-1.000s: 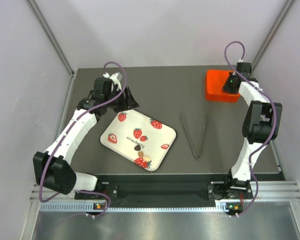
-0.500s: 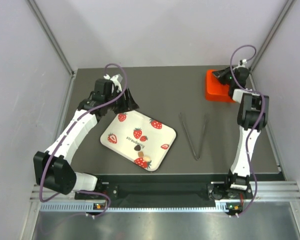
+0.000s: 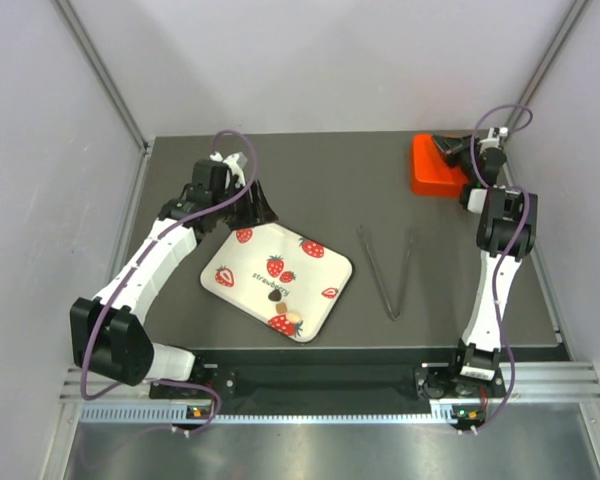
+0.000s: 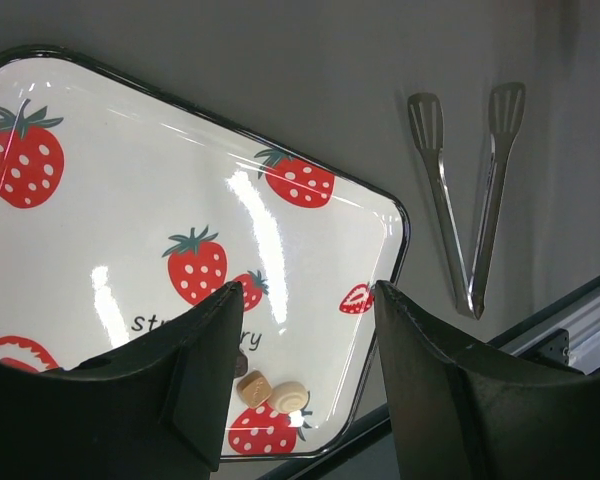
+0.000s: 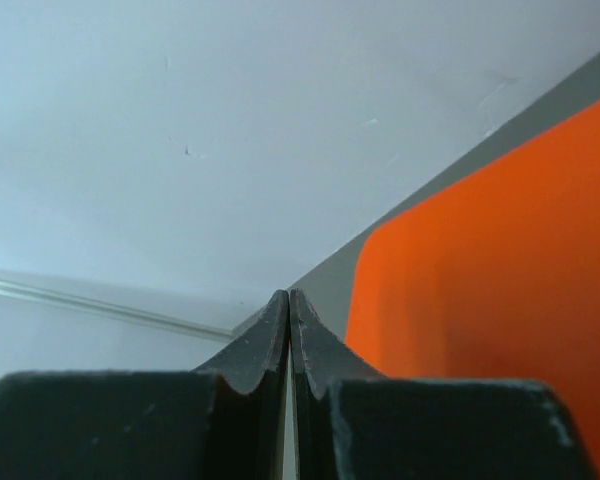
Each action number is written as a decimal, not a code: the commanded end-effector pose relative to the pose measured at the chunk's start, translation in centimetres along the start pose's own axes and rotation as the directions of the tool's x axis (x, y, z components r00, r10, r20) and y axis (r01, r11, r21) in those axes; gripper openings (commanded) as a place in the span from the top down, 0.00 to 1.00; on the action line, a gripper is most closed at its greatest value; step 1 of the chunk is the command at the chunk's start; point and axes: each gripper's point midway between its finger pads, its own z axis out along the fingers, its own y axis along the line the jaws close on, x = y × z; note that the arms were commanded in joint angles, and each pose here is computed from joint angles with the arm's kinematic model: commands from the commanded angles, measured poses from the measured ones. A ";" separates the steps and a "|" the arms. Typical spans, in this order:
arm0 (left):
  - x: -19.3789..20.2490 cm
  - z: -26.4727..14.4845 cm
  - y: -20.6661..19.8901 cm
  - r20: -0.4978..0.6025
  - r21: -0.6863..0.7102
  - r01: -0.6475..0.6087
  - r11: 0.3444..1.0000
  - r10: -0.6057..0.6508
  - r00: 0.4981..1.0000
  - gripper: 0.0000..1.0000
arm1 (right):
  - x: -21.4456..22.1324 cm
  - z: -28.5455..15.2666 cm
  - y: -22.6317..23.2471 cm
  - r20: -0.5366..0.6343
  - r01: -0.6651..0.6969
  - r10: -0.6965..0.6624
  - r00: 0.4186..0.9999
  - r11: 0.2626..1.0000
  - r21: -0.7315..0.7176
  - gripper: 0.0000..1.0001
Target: Pack the chocolate
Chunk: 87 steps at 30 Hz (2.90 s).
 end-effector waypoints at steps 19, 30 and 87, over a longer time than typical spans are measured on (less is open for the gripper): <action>-5.2 -8.2 -5.2 0.196 0.056 -0.170 0.984 0.156 0.968 0.37 | -3.8 -4.5 20.1 -0.123 0.504 -0.489 0.863 0.832 0.232 0.66; -5.7 -11.4 -6.4 0.318 0.084 -0.184 0.979 0.148 0.936 0.01 | 5.8 -18.2 28.1 -0.363 0.751 -0.657 0.660 0.588 0.302 0.00; 0.1 -11.5 -3.4 0.387 0.100 -0.224 0.970 0.169 0.906 0.02 | 12.5 -31.3 24.9 -0.292 0.757 -0.698 0.654 0.597 0.266 0.00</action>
